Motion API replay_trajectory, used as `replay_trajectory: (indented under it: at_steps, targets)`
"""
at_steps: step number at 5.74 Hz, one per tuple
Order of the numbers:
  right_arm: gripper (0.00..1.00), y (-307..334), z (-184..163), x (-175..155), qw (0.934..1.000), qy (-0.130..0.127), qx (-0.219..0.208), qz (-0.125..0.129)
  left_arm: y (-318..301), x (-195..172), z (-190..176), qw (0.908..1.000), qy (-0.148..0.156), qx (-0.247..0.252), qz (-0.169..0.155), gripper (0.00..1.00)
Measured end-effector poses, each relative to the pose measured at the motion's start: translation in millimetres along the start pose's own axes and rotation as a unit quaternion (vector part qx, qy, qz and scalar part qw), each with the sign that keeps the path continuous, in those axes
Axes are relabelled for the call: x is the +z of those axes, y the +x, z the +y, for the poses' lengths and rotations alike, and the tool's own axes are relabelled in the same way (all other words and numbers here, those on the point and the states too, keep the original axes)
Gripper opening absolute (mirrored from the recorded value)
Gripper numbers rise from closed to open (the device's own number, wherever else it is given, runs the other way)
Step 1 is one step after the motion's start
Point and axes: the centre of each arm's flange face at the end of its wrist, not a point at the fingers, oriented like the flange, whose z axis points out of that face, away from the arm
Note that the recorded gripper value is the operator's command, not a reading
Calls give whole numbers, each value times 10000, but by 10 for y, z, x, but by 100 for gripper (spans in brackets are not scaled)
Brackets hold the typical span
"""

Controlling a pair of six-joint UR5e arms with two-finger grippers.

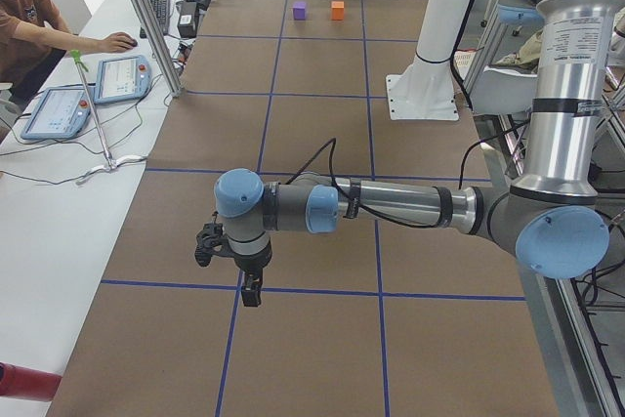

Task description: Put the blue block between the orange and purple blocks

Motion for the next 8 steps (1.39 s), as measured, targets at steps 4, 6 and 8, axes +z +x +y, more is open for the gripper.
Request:
replay_trajectory:
  at_steps: [4,6,8]
  targets:
    - [100,-31,-41,-33,10000,37,2,-6,166,-133,-91,9995,217,227,40,100]
    - [100,-48,-53,-48,10000,55,-1,-15,442,-362,-144,9973,502,523,148,100]
    - [100,-61,-46,-55,10000,60,-10,-21,1256,-613,-124,9934,682,693,604,100]
